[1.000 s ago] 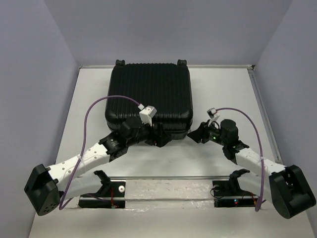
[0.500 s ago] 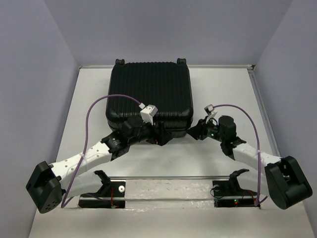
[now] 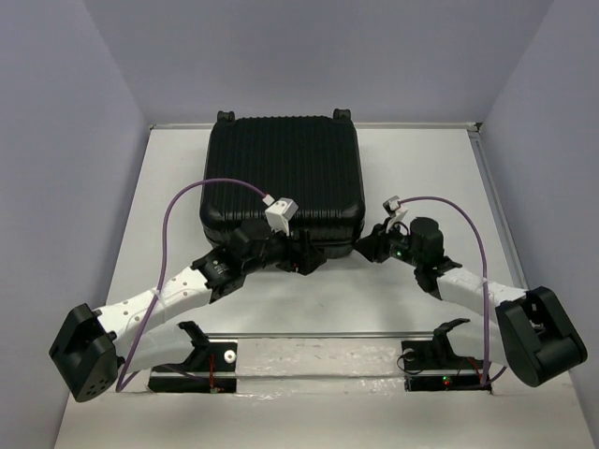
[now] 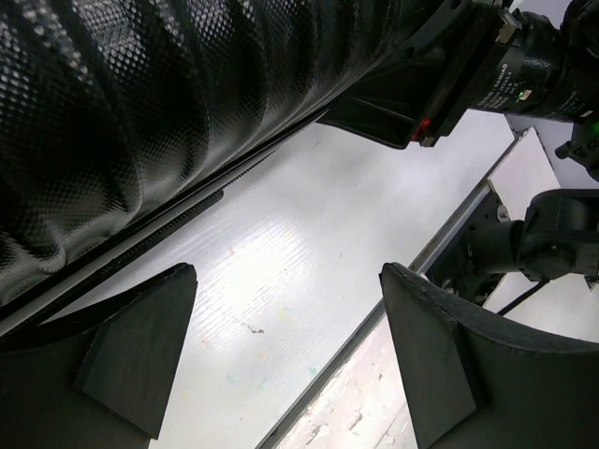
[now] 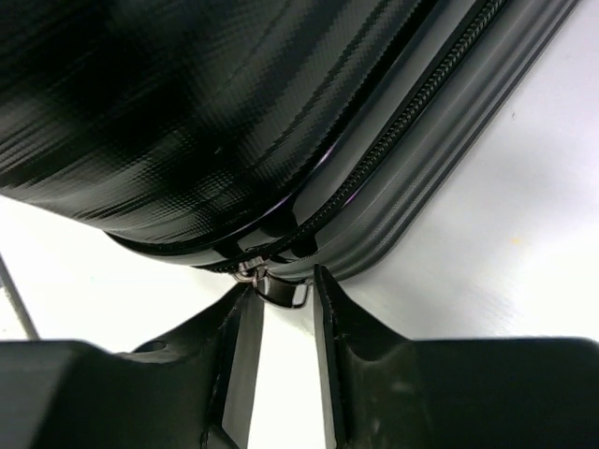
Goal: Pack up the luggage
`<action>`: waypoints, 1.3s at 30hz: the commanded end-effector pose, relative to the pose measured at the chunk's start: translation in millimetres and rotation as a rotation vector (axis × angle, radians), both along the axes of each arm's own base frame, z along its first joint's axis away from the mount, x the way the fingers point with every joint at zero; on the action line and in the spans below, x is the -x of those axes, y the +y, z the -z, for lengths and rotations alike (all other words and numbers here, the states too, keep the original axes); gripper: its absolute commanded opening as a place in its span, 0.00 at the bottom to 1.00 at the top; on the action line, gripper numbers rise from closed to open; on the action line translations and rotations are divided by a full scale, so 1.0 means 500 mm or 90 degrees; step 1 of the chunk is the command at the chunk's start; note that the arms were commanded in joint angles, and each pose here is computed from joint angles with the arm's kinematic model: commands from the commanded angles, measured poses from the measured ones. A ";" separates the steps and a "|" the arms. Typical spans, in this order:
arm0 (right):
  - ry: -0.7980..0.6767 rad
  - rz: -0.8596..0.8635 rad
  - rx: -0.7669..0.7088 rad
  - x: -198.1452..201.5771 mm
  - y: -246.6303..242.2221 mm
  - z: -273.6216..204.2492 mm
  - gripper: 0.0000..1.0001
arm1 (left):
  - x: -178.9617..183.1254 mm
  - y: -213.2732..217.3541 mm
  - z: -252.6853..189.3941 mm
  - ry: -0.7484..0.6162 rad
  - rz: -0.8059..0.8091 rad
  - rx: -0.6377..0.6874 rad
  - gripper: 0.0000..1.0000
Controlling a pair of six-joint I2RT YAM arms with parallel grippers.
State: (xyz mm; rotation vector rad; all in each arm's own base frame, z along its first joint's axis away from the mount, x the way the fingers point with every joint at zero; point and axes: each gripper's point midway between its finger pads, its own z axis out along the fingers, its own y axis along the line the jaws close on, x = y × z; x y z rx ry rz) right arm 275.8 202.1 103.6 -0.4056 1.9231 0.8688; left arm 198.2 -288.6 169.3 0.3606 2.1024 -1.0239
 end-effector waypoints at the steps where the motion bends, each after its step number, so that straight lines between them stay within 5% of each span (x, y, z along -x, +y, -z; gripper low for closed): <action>1: -0.159 0.037 -0.035 -0.066 0.004 -0.111 0.27 | -0.016 -0.007 -0.037 -0.020 -0.010 0.025 0.92; 8: -0.161 0.041 -0.052 -0.062 0.004 -0.119 0.07 | -0.022 -0.017 -0.044 -0.025 -0.003 0.028 0.90; 23: 0.030 -0.015 0.025 0.120 0.077 -0.017 0.07 | -0.162 -0.099 -0.119 -0.088 -0.070 0.022 0.90; 28: 0.061 -0.050 -0.028 0.171 0.111 -0.026 0.07 | -0.193 -0.127 -0.124 -0.092 -0.077 0.030 0.90; 35: 0.065 -0.063 -0.102 0.167 0.210 -0.059 0.07 | -0.217 -0.144 -0.127 -0.076 -0.088 0.056 0.88; 39: 0.059 0.029 -0.077 0.121 0.186 -0.044 0.07 | -0.198 -0.090 -0.228 -0.126 -0.120 0.101 0.88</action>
